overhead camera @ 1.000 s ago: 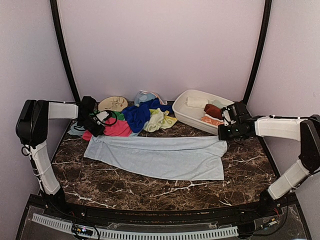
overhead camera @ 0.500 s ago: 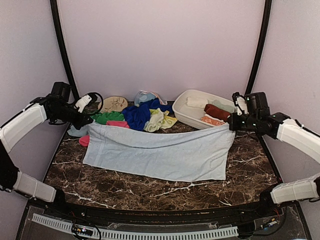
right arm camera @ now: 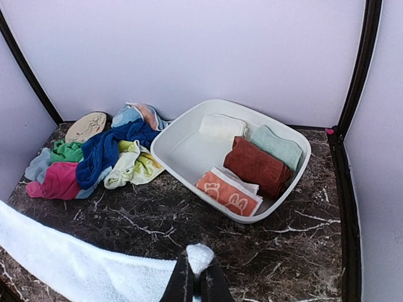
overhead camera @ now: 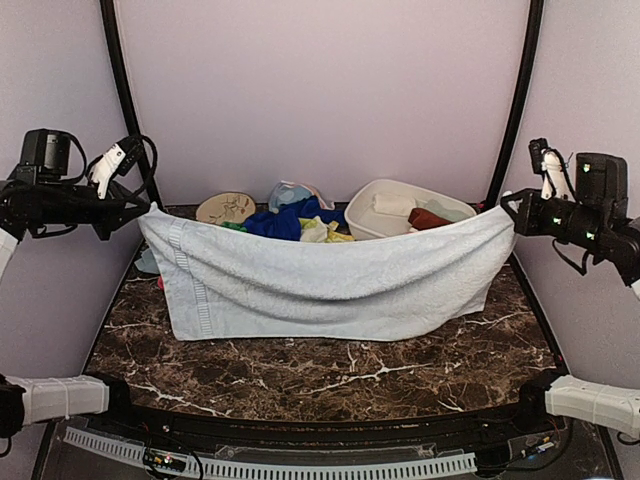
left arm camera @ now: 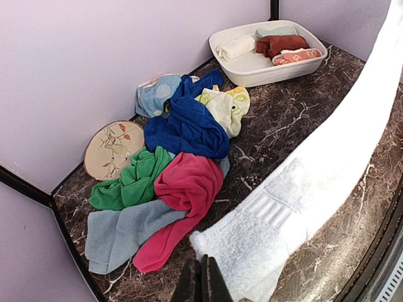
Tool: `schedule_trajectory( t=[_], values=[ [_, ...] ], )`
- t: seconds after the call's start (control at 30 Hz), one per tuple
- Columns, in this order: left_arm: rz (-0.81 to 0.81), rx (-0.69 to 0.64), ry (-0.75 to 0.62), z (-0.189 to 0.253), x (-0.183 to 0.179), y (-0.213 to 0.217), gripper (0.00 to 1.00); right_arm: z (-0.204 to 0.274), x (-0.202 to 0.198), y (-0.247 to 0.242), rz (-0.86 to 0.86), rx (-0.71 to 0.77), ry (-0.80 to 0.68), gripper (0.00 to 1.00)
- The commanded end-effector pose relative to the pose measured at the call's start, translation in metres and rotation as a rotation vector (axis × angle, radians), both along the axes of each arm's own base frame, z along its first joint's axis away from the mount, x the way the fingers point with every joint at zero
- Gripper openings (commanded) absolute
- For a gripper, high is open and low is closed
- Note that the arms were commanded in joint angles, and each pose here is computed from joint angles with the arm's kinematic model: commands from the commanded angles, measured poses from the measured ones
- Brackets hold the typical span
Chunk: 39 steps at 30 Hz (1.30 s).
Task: Roll the towels
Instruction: Fold the towel at the center of the board.
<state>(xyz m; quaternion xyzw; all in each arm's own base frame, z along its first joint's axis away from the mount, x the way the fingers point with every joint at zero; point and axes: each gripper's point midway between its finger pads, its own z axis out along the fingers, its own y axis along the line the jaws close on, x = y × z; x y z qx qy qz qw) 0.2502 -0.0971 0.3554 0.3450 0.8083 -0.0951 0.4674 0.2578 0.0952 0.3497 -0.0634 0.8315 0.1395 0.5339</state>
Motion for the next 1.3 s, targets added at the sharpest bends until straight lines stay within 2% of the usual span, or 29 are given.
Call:
schedule_trajectory(
  t=[0.0,0.17,0.37,0.5,0.63,0.73,1.0,1.27],
  values=[
    [0.009,0.001,0.095,-0.007,-0.03,0.004,0.0,-0.014,0.001,-0.003,-0.023,-0.028,0.084,0.0],
    [0.047,0.046,0.193,-0.056,-0.013,0.01,0.0,-0.055,0.026,-0.003,-0.075,-0.087,0.167,0.0],
    [0.121,0.127,0.243,-0.124,0.054,0.02,0.0,-0.109,0.071,0.008,-0.067,-0.133,0.249,0.0],
    [0.158,0.155,0.241,-0.147,0.099,0.023,0.0,-0.124,0.098,0.014,-0.06,-0.149,0.246,0.0],
    [0.174,0.169,0.288,-0.168,0.124,0.024,0.0,-0.136,0.114,0.02,-0.05,-0.155,0.259,0.0],
    [0.157,0.157,0.3,-0.177,0.125,0.02,0.0,-0.148,0.113,0.024,-0.026,-0.151,0.283,0.0],
    [0.132,0.149,0.233,-0.188,0.127,0.021,0.0,-0.178,0.103,0.012,-0.047,-0.205,0.302,0.0],
    [0.215,0.175,0.157,-0.176,0.162,0.042,0.0,-0.166,0.135,0.015,-0.058,-0.248,0.23,0.0]
  ],
)
